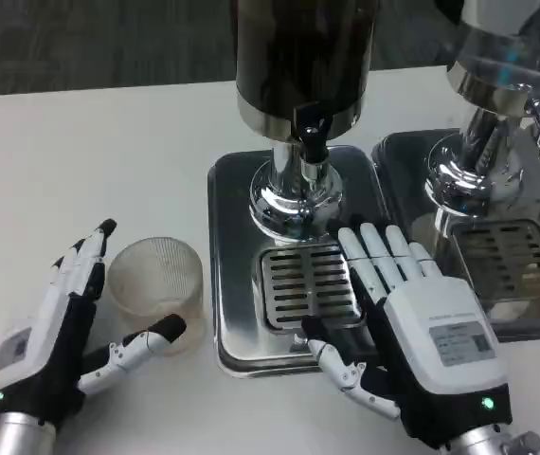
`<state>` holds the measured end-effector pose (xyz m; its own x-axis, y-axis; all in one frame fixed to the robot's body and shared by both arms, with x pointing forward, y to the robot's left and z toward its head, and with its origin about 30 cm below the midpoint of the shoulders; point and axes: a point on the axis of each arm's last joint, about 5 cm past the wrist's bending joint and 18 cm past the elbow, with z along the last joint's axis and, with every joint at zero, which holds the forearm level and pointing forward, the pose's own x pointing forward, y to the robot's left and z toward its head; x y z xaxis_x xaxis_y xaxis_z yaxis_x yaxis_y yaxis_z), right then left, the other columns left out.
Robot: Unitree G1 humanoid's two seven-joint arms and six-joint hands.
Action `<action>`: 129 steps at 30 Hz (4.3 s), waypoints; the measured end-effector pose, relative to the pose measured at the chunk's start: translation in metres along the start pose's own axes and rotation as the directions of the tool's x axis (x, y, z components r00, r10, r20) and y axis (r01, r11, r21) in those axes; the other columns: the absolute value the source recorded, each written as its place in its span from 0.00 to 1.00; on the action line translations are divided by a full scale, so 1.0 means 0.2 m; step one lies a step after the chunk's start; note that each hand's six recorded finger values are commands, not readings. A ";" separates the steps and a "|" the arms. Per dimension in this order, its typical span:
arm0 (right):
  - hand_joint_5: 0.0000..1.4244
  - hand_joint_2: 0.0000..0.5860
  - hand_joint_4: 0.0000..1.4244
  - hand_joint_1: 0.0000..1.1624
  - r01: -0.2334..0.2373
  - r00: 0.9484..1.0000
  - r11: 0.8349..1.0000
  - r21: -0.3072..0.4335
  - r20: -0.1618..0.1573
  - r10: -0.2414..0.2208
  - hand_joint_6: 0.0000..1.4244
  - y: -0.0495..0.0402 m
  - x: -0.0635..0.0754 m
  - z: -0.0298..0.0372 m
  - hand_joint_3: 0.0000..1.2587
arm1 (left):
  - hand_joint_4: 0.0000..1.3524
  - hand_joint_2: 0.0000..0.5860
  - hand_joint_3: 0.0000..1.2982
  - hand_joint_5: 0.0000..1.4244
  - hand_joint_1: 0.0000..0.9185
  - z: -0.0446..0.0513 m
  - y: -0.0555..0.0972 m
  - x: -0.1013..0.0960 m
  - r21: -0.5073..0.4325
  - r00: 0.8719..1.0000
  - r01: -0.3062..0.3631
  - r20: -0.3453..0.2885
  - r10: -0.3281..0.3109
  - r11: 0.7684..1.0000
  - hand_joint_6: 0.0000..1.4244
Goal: Grasp the cup under the faucet to collect the drink, then remove the cup.
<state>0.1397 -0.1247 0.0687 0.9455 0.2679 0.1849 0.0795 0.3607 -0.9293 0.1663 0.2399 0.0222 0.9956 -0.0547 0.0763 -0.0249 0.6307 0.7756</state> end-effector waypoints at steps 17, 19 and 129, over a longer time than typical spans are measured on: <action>0.00 0.66 0.00 0.06 -0.018 1.000 1.000 0.002 -0.017 0.018 0.07 -0.009 -0.02 0.004 0.06 | 0.00 0.09 0.00 0.18 0.28 0.023 -0.05 0.06 -0.011 1.000 0.005 0.029 -0.004 1.000 0.18; 0.00 0.66 0.00 0.06 -0.019 1.000 1.000 0.001 -0.021 0.019 0.08 -0.009 -0.02 0.002 0.06 | 0.02 0.11 0.00 0.22 0.32 0.027 -0.07 0.05 -0.015 0.999 0.003 0.033 -0.003 1.000 0.25; 0.00 0.68 0.00 0.09 0.016 0.993 1.000 0.009 -0.121 -0.015 0.11 -0.019 -0.05 0.016 0.06 | 0.49 0.08 0.41 0.59 0.63 0.308 -0.27 0.35 0.030 0.927 -0.215 0.320 0.195 0.976 0.71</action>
<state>0.1293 -0.1258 0.0716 0.9754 0.1528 0.1590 0.0919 0.3735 -0.9231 0.2313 0.1544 0.0244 0.8895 -0.1754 0.4219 -0.2411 0.6042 0.7595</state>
